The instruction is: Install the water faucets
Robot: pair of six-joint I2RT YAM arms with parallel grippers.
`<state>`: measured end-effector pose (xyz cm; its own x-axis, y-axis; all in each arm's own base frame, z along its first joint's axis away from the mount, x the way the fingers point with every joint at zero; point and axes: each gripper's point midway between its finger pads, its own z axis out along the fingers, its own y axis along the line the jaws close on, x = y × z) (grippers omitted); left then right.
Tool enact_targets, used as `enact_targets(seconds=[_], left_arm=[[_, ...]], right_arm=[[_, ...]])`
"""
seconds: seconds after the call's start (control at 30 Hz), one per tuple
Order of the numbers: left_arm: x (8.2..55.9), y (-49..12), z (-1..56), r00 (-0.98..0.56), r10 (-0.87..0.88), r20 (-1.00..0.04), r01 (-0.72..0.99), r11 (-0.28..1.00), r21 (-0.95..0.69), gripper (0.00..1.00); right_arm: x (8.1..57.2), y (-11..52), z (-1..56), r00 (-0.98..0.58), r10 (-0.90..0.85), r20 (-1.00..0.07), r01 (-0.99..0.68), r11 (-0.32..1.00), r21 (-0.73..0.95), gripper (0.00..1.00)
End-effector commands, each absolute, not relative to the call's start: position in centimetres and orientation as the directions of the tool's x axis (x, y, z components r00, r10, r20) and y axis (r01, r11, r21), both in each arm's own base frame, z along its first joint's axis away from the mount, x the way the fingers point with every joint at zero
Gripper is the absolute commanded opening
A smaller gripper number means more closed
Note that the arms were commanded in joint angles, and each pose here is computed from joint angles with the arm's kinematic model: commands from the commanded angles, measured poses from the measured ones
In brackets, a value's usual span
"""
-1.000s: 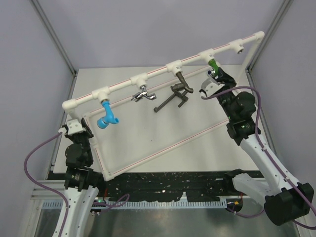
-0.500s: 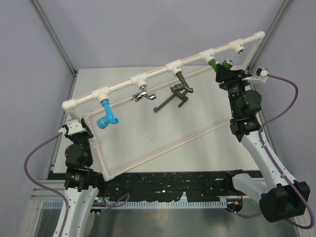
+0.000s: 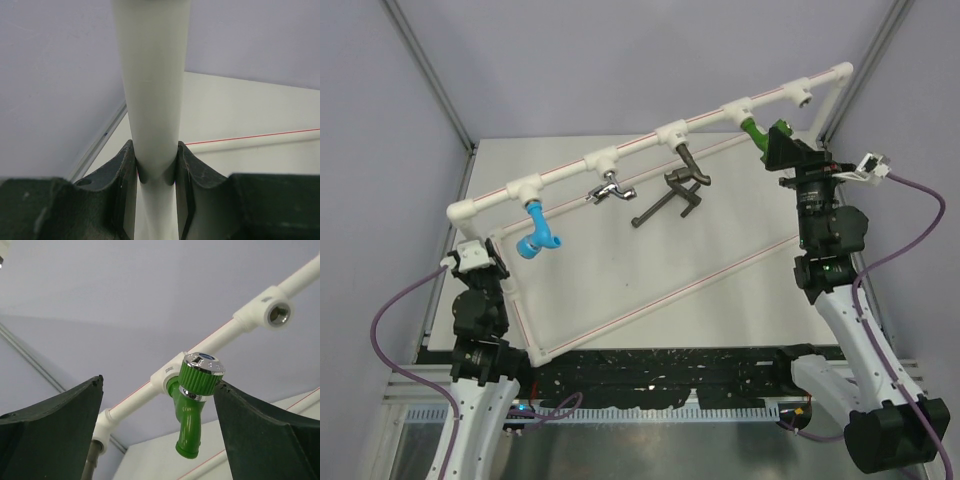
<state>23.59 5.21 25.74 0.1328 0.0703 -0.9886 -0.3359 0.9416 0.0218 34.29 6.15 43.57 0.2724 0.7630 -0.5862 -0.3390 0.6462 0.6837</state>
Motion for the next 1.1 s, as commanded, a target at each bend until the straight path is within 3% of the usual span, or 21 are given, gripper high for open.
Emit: enact_targets(seconds=[0.0, 0.03, 0.07, 0.1, 0.2, 0.27, 0.4, 0.5, 0.63, 0.83, 1.07], left_arm=[[22.1, 6.6, 29.6, 0.245, 0.112, -0.963, -0.405, 0.914, 0.003, 0.0], [22.2, 6.6, 29.6, 0.244, 0.112, -0.963, -0.402, 0.915, 0.005, 0.0], [22.2, 6.6, 29.6, 0.245, 0.112, -0.963, -0.401, 0.916, 0.004, 0.0], [22.2, 6.5, 29.5, 0.245, 0.109, -0.963, -0.397, 0.918, 0.003, 0.0], [22.2, 6.4, 29.7, 0.25, 0.108, -0.962, -0.394, 0.919, 0.001, 0.0], [22.1, 6.5, 29.8, 0.257, 0.107, -0.96, -0.394, 0.919, -0.003, 0.0], [21.9, 6.5, 30.0, 0.266, 0.107, -0.958, -0.393, 0.919, -0.007, 0.0], [21.9, 6.4, 30.1, 0.271, 0.107, -0.957, -0.39, 0.921, -0.008, 0.0], [21.9, 6.3, 30.1, 0.275, 0.105, -0.956, -0.385, 0.923, -0.01, 0.0], [21.8, 6.4, 30.1, 0.279, 0.106, -0.955, -0.388, 0.922, -0.011, 0.0], [21.8, 6.4, 30.1, 0.277, 0.109, -0.955, -0.391, 0.92, -0.009, 0.0]], right_arm=[[31.3, 5.2, 46.1, 0.458, 0.337, -0.822, -0.247, 0.937, 0.247, 0.96], [31.1, 4.7, 46.0, 0.474, 0.119, -0.872, -0.159, 0.986, 0.049, 0.95], [30.7, 5.7, 45.9, 0.483, 0.013, -0.875, -0.184, 0.979, -0.087, 0.95], [30.5, 5.3, 45.8, 0.498, -0.207, -0.842, -0.105, 0.95, -0.295, 0.96], [30.1, 5.4, 45.2, 0.49, -0.649, -0.583, 0.016, 0.675, -0.738, 0.95], [30.2, 5.2, 44.7, 0.447, -0.768, -0.459, 0.033, 0.527, -0.849, 0.95], [30.6, 4.4, 44.0, 0.386, -0.891, -0.239, 0.071, 0.287, -0.955, 0.96], [31.3, 3.3, 43.9, 0.307, -0.938, -0.161, 0.053, 0.185, -0.981, 0.95], [32.5, 3.1, 44.8, 0.283, -0.958, -0.051, 0.156, 0.098, -0.983, 0.95], [34.1, 4.1, 45.2, 0.3, -0.953, 0.039, 0.227, 0.032, -0.973, 0.96], [35.6, 5.1, 45.3, 0.327, -0.943, 0.062, 0.252, 0.024, -0.967, 1.0]])
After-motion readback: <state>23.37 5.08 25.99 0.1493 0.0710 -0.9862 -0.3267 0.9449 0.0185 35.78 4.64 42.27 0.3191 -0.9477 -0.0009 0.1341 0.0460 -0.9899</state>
